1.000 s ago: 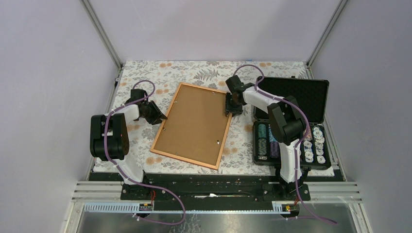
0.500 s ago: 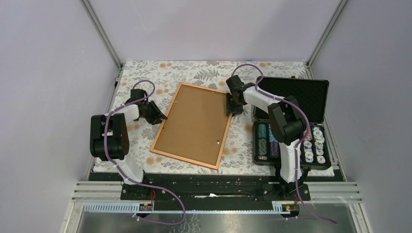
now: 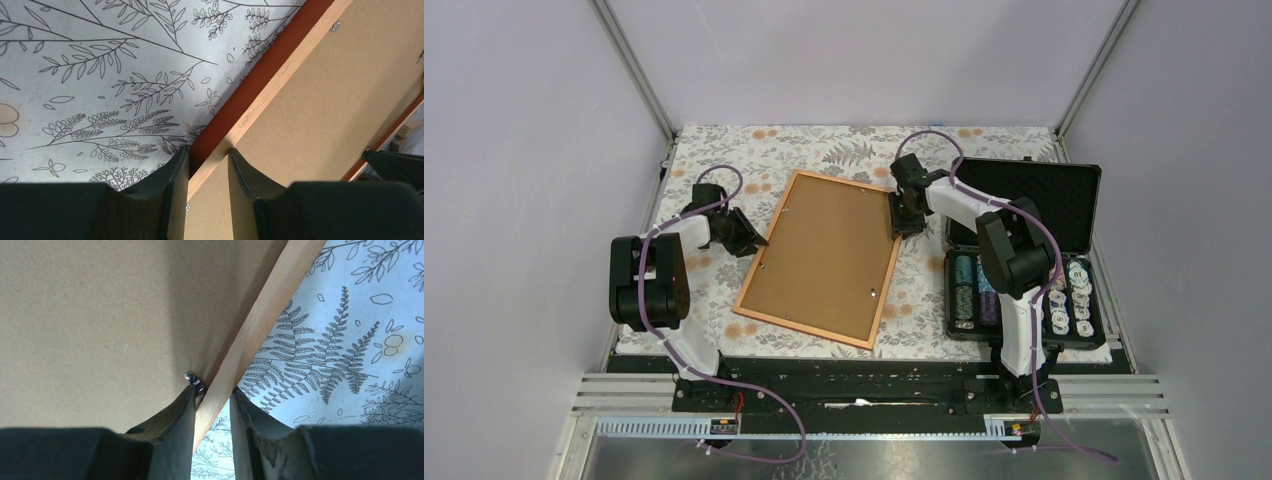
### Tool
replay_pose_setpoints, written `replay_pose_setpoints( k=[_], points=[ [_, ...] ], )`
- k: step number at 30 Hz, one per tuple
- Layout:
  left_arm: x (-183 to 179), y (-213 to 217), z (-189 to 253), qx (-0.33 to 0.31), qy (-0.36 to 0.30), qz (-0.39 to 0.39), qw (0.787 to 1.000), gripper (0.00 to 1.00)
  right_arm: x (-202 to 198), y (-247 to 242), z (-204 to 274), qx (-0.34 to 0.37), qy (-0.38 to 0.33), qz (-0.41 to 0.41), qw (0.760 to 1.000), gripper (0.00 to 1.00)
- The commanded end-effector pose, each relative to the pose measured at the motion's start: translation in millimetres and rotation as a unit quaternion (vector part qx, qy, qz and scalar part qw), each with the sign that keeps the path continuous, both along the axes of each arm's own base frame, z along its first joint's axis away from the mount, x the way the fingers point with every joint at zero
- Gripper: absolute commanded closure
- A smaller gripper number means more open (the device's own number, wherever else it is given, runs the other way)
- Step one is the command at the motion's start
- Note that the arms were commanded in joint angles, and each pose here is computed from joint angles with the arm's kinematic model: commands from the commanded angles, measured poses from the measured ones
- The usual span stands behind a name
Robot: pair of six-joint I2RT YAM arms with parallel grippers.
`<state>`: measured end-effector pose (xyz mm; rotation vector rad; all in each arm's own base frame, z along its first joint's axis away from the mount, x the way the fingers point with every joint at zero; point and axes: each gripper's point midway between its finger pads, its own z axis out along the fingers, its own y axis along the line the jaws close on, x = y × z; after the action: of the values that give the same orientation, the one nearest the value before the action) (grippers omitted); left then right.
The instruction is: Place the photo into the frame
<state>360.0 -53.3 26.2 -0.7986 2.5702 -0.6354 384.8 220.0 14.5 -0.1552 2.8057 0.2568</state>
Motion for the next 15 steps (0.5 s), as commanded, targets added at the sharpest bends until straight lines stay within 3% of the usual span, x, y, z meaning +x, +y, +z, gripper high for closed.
replay_pose_setpoints(
  k=[1, 7, 8, 9, 10, 11, 12, 15],
  points=[
    [-20, 8, -19, 0.01, 0.059, 0.024, 0.998, 0.92, 0, 3, -17, -0.007, 0.005, 0.059, 0.998, 1.0],
    [-20, 7, -18, 0.008, 0.059, 0.024, 0.998, 0.92, 9, 2, -13, -0.015, -0.013, 0.071, 0.997, 1.0],
    [-20, 7, -18, 0.008, 0.058, 0.023, 0.998, 0.92, 10, 2, -8, -0.015, -0.015, 0.066, 0.998, 0.96],
    [-19, 7, -18, 0.007, 0.058, 0.024, 0.998, 0.92, 11, 4, -3, -0.012, -0.017, 0.062, 0.998, 0.8],
    [-19, 7, -18, 0.007, 0.058, 0.024, 0.998, 0.92, 11, 6, 5, -0.004, -0.017, 0.057, 0.998, 0.56],
    [-19, 8, -18, 0.007, 0.057, 0.025, 0.998, 0.92, 10, 8, 13, 0.002, -0.018, 0.05, 0.999, 0.41],
    [-19, 8, -17, 0.006, 0.058, 0.026, 0.998, 0.92, 9, 9, 21, 0.008, -0.021, 0.042, 0.999, 0.31],
    [-19, 9, -18, 0.005, 0.059, 0.03, 0.998, 0.93, 1, 9, 49, 0.022, -0.031, 0.011, 0.999, 0.15]
  ],
)
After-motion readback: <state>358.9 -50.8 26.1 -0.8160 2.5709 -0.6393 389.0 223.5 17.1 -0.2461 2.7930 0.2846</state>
